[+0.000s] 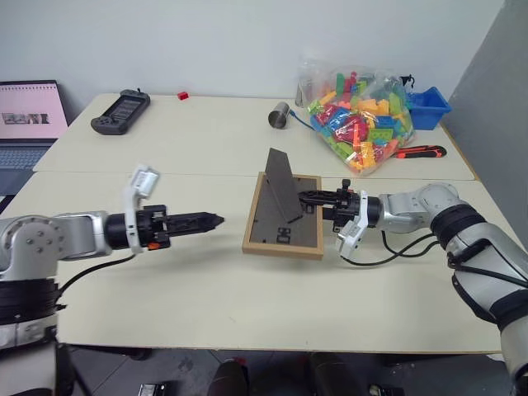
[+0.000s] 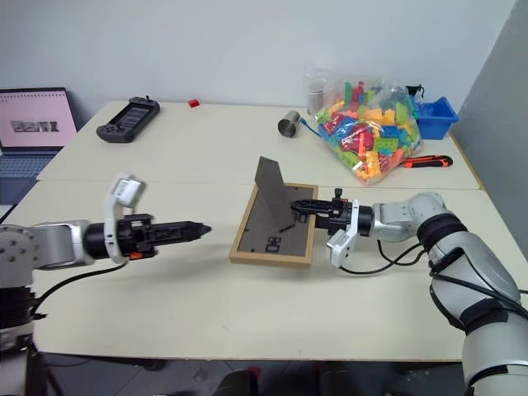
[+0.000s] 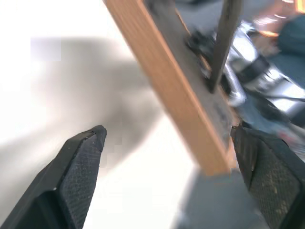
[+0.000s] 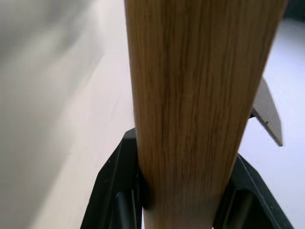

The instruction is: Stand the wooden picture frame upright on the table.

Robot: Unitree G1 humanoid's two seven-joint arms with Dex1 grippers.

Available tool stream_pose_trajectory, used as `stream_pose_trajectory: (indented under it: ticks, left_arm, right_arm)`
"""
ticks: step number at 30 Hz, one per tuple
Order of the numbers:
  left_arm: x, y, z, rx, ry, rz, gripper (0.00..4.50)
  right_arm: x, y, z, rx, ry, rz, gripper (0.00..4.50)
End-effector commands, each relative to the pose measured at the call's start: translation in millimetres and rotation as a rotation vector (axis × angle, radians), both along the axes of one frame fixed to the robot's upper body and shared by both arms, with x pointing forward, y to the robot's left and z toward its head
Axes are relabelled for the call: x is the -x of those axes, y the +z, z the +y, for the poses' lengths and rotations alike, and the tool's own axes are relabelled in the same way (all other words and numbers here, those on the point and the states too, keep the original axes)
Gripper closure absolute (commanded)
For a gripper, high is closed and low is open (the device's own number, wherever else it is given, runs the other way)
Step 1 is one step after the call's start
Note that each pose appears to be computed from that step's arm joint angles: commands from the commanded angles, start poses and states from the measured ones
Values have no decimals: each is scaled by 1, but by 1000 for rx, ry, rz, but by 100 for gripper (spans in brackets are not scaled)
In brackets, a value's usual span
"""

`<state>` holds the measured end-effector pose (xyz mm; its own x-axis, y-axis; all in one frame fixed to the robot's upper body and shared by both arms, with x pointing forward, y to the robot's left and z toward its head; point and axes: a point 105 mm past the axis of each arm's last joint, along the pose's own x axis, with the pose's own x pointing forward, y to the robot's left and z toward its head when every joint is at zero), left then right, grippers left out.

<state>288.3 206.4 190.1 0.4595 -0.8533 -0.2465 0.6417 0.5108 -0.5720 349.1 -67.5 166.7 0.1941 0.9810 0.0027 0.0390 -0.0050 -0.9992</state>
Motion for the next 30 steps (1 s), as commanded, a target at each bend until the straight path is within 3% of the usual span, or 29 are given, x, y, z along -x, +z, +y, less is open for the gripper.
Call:
stream_pose_trajectory:
  ticks: [1,4,8,13,20,30]
  left_arm:
    - [0,16,9,-96,65,-198,5]
    - [-4,19,11,-164,158,-325,5]
    - [6,21,1,-200,148,-387,5]
    - [19,15,0,-277,149,-422,5]
    - [11,21,18,-319,257,-474,5]
    - [15,11,15,-324,250,-460,5]
  right_arm:
    - [-11,23,7,-173,-55,157,321]
    - [-39,31,26,-345,-184,520,321]
    - [-41,39,40,-438,-70,1015,321]
    - [-38,39,57,-438,22,1380,321]
    - [-35,11,78,-390,35,1590,321]
    - [-36,-27,85,-376,-46,1651,321]
